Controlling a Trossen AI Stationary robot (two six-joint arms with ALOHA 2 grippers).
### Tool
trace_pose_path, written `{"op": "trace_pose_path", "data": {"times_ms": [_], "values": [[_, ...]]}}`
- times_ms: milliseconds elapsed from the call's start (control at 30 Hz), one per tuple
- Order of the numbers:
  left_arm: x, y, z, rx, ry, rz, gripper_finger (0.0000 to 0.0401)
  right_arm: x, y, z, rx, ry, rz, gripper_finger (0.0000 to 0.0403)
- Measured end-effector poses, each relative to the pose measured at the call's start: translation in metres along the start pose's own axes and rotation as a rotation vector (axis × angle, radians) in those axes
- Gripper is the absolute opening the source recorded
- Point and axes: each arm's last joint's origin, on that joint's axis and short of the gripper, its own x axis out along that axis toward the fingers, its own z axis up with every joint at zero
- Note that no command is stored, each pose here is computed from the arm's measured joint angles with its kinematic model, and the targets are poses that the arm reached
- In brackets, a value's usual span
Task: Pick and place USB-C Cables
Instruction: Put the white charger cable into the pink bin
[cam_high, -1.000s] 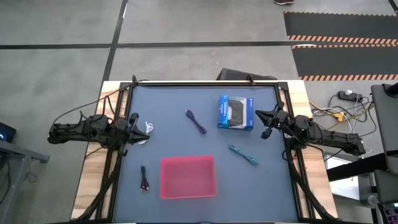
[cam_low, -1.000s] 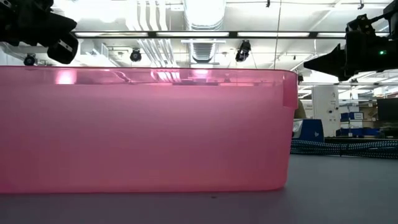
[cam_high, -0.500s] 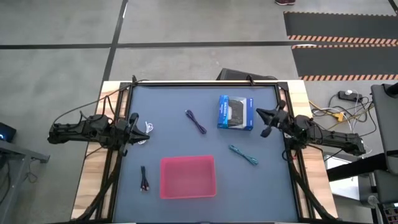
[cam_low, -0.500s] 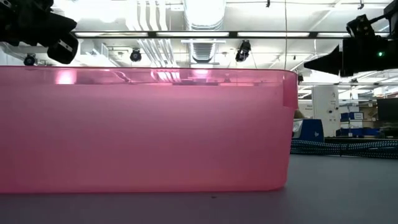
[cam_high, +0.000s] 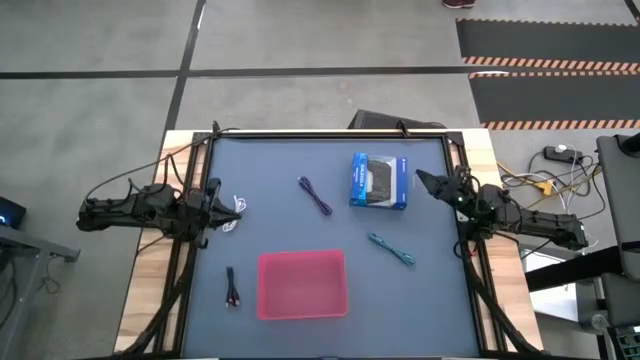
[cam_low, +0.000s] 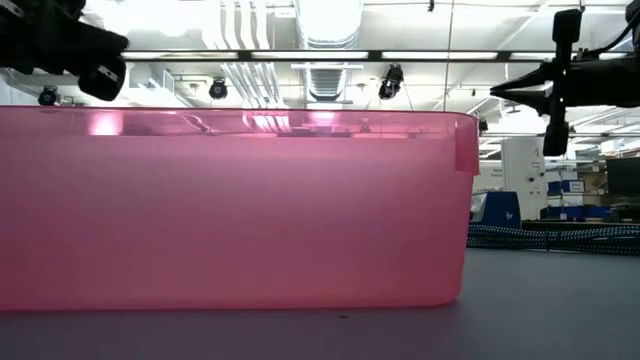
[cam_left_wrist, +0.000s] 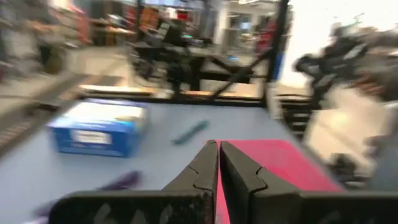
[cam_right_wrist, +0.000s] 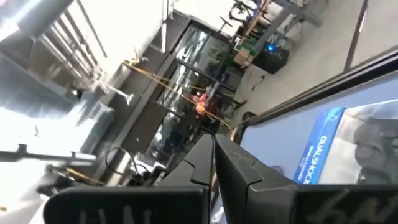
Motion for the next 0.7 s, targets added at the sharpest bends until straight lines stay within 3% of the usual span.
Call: {"op": "trace_pose_path", "data": {"times_ms": [100, 200, 333, 467, 600, 700], "values": [[0.002, 0.002, 0.011, -0.054, -0.145, 0.067, 0.0000, 0.000, 0.007, 0.004, 0.004, -0.040, 0.066, 0.0009], [0.001, 0.002, 0.025, -0.151, -0.352, 0.058, 0.0000, -0.001, 0.015, 0.010, -0.021, -0.096, 0.143, 0.0009], [-0.006, 0.001, 0.040, -0.120, -0.595, 0.039, 0.0000, -0.002, 0.031, 0.020, -0.081, -0.145, 0.194, 0.0009], [-0.016, 0.000, 0.052, -0.048, -0.756, 0.051, 0.0000, 0.001, 0.045, 0.027, -0.167, -0.156, 0.191, 0.0009], [-0.028, -0.001, 0.063, -0.169, -0.923, -0.020, 0.0000, 0.008, 0.055, 0.030, -0.210, -0.142, 0.168, 0.0009], [-0.035, -0.001, 0.068, -0.199, -1.004, -0.048, 0.0000, 0.016, 0.061, 0.029, -0.228, -0.116, 0.136, 0.0009]]}}
